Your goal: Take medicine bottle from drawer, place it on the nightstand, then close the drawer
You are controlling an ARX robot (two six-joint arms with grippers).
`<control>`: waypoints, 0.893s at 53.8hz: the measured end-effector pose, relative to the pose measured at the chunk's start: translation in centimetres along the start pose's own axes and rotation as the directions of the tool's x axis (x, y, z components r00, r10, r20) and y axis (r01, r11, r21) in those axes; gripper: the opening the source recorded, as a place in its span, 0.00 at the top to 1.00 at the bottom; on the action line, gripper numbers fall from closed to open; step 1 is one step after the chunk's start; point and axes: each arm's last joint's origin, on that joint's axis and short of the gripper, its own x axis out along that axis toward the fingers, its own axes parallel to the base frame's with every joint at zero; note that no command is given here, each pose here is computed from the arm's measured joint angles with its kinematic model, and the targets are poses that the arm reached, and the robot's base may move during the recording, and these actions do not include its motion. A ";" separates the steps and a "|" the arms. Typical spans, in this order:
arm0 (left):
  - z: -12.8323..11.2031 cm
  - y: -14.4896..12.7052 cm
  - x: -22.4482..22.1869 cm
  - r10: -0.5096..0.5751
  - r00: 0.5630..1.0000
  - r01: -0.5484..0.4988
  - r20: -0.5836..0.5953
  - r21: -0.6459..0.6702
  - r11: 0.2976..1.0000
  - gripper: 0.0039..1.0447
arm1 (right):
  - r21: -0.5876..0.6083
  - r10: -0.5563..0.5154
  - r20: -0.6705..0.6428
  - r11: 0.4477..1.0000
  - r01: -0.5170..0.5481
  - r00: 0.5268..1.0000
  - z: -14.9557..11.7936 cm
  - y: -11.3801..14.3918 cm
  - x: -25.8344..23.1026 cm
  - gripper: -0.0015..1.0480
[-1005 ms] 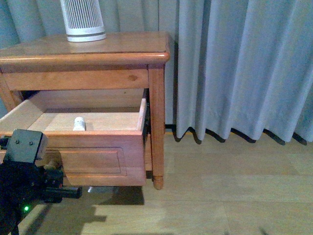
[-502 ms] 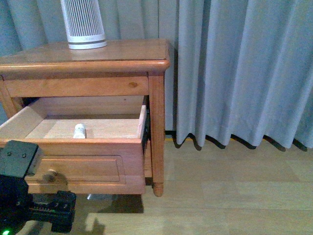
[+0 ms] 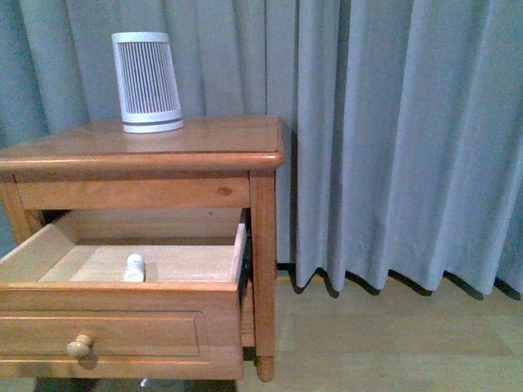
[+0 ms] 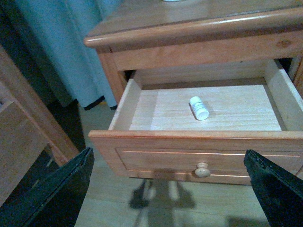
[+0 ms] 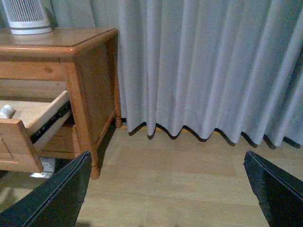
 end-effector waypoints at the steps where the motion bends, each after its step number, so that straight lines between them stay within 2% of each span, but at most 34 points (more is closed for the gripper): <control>1: 0.0 0.1 -0.7 0.007 1.000 -0.007 0.003 -0.011 1.000 0.06 | 0.000 0.000 0.000 1.000 0.000 1.000 0.0 0.0 0.0 0.07; 6: -1.3 -0.1 -4.0 0.010 1.000 -0.010 0.000 -0.036 0.999 0.06 | 0.000 0.000 0.000 1.000 0.000 1.000 0.0 0.0 0.0 0.07; 16: -4.0 -0.6 -7.0 0.009 1.000 -0.011 -0.023 -0.097 0.995 0.06 | 0.000 0.000 0.000 1.000 0.000 1.000 0.0 0.0 0.0 0.07; 21: -5.2 -0.8 -7.4 -0.004 1.000 0.001 -0.026 -0.108 0.994 0.06 | 0.000 0.000 0.000 1.000 0.000 1.000 0.0 0.0 0.0 0.07; 29: -5.8 -0.9 -7.1 -0.016 1.000 0.017 0.007 -0.130 0.991 0.06 | 0.000 0.000 0.000 1.000 0.000 1.000 0.0 0.0 0.0 0.07; 35: -6.7 -0.8 -6.3 -0.028 0.999 0.025 -0.022 -0.127 0.992 0.07 | 0.000 0.000 0.000 1.000 0.000 1.000 0.0 0.0 0.0 0.07; 38: -6.9 -0.6 -6.1 -0.073 0.996 0.080 0.051 -0.147 0.986 0.14 | 0.000 0.000 0.000 1.000 0.000 1.000 0.0 0.0 0.0 0.07; 40: -6.2 -0.2 -6.2 -0.092 0.986 0.114 0.139 -0.166 0.979 0.22 | 0.000 0.000 0.000 1.000 0.000 1.000 0.0 0.0 0.0 0.07; 42: -5.9 0.0 -6.3 -0.095 0.980 0.126 0.177 -0.171 0.977 0.28 | 0.000 0.000 0.000 1.000 0.000 1.000 0.0 0.0 0.0 0.07; 48: -5.9 0.5 -6.5 -0.092 0.978 0.125 0.187 -0.170 0.978 0.45 | 0.000 0.000 0.000 1.000 0.000 1.000 0.0 0.0 0.0 0.07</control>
